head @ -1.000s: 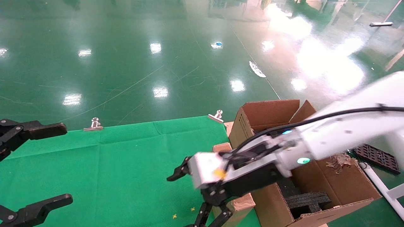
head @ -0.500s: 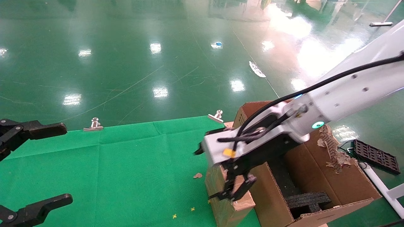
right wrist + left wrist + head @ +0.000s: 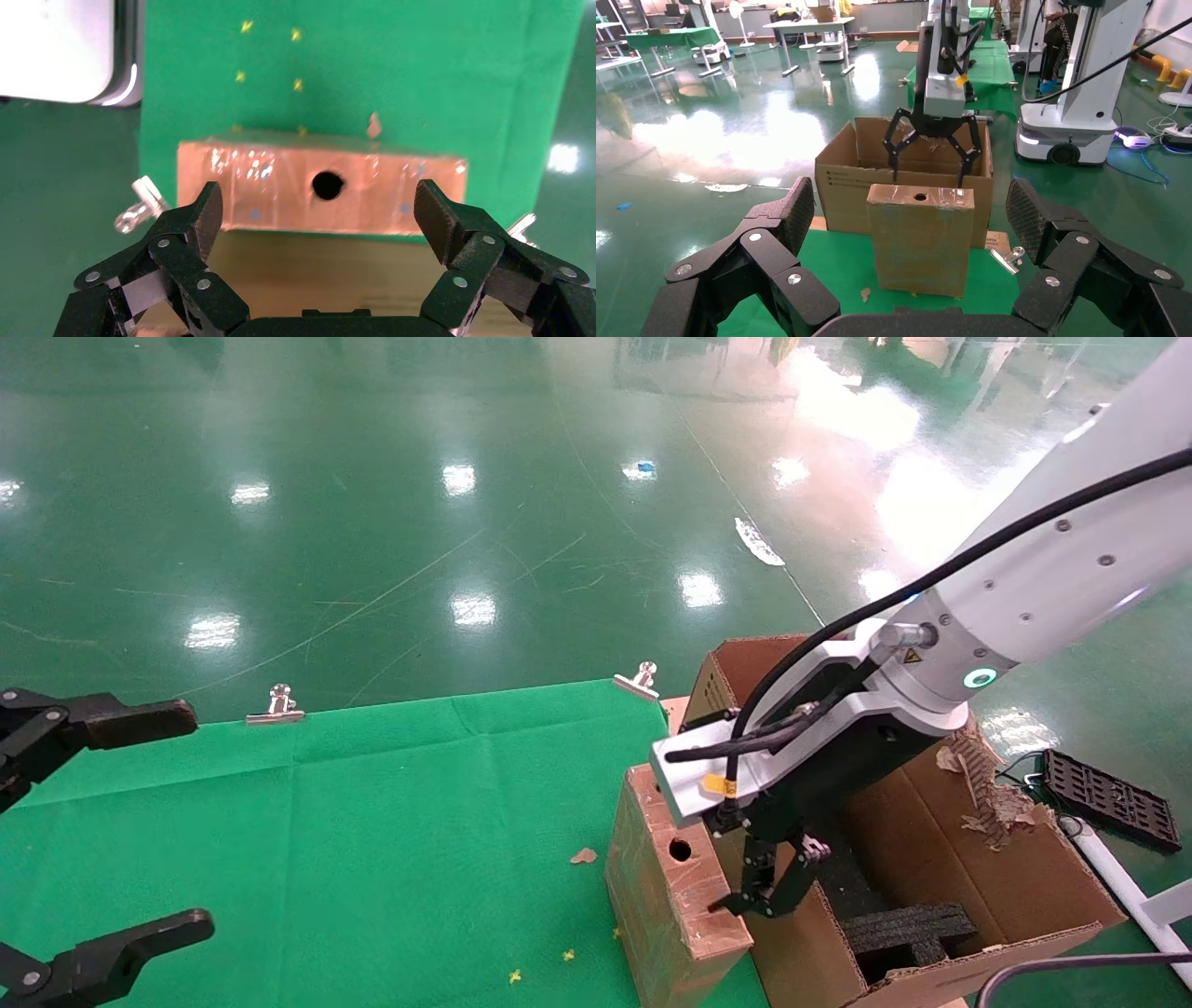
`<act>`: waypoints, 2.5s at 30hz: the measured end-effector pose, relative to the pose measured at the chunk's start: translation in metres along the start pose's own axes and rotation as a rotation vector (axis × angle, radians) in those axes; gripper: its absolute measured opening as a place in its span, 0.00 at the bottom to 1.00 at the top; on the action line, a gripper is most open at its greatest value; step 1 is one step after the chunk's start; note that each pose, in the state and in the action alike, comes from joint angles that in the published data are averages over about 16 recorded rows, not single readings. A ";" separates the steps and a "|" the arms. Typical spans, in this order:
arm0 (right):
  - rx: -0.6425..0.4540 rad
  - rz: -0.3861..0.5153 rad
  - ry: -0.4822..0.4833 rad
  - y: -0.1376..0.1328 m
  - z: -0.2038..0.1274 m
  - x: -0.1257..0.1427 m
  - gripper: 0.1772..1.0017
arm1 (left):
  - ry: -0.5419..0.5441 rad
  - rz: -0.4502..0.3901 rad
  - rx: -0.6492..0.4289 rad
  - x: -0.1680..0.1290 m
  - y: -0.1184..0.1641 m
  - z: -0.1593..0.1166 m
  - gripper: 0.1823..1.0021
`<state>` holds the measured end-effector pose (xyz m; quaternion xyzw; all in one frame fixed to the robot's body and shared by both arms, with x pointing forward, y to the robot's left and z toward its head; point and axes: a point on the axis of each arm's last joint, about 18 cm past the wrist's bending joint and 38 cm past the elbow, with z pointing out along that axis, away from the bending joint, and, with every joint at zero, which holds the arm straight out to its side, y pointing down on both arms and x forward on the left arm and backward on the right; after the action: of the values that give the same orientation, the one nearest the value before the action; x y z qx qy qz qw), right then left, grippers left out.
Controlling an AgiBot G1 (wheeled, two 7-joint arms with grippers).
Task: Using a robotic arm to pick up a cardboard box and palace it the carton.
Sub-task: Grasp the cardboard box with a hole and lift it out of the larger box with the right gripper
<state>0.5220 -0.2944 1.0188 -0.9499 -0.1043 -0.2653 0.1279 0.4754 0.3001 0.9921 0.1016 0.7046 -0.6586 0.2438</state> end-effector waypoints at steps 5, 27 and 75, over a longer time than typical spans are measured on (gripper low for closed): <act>-0.066 0.023 -0.035 -0.003 0.003 0.001 1.00 | 0.000 0.000 0.000 0.000 0.000 0.000 1.00; -0.207 0.224 -0.064 -0.015 0.004 0.007 1.00 | 0.000 0.000 0.000 0.000 0.000 0.000 1.00; -0.203 1.084 0.002 0.008 0.061 0.001 0.95 | 0.000 0.000 0.000 0.000 0.000 0.000 0.99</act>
<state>0.5542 -0.2839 0.9677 -0.8749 0.4261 -0.1711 0.1538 0.4754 0.3001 0.9921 0.1016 0.7047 -0.6586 0.2438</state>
